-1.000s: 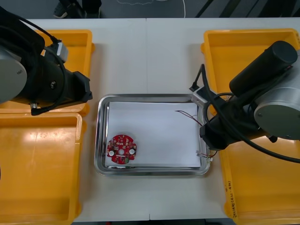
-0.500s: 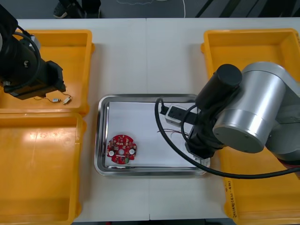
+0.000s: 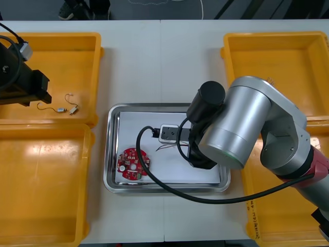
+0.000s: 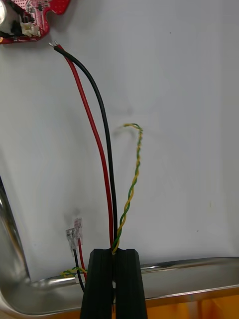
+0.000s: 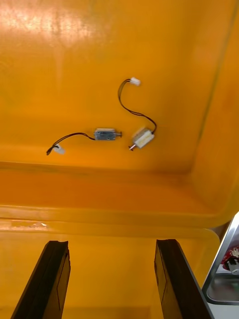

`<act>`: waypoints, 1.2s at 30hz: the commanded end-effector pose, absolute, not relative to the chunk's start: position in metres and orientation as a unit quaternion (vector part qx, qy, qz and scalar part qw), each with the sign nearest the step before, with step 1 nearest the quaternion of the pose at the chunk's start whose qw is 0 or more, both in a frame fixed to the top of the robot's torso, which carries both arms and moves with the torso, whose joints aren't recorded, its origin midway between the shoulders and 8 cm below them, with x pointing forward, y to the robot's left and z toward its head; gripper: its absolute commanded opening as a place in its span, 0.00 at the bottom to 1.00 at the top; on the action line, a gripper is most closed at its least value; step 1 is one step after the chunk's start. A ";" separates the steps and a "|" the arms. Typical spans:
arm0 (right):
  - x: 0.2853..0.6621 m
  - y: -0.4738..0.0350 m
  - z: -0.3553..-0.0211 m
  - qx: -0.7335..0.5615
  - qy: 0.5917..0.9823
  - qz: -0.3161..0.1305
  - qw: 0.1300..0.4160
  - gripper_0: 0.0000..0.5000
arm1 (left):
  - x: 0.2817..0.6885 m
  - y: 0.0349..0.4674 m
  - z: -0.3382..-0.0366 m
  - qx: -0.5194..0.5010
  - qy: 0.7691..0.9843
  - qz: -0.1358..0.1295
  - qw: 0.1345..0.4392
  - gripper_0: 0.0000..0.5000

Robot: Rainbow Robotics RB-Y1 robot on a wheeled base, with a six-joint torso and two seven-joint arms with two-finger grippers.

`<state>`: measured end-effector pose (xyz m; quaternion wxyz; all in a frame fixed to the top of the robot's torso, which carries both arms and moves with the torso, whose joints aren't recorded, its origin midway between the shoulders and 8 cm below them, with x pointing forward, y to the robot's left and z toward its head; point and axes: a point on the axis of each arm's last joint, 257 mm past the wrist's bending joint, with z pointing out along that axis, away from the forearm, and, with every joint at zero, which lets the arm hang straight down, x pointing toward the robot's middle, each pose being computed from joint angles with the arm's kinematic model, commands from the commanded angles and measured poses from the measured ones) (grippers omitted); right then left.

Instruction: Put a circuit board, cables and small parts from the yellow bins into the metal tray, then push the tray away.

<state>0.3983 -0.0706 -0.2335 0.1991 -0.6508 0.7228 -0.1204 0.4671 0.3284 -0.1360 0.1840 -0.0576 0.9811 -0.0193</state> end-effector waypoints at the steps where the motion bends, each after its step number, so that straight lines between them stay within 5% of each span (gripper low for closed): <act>1: 0.400 -0.053 -0.230 -0.690 0.678 -0.144 0.208 0.00 | 0.485 0.354 -0.099 -0.063 0.974 -0.001 0.218 0.99; 13: 0.407 -0.059 -0.252 -0.730 0.641 -0.154 0.182 0.00 | 0.510 0.371 -0.107 -0.062 0.971 -0.010 0.232 0.99; 36: 0.402 -0.048 -0.285 -0.749 0.620 -0.147 0.178 0.00 | 0.543 0.358 -0.152 -0.040 0.972 -0.014 0.232 0.99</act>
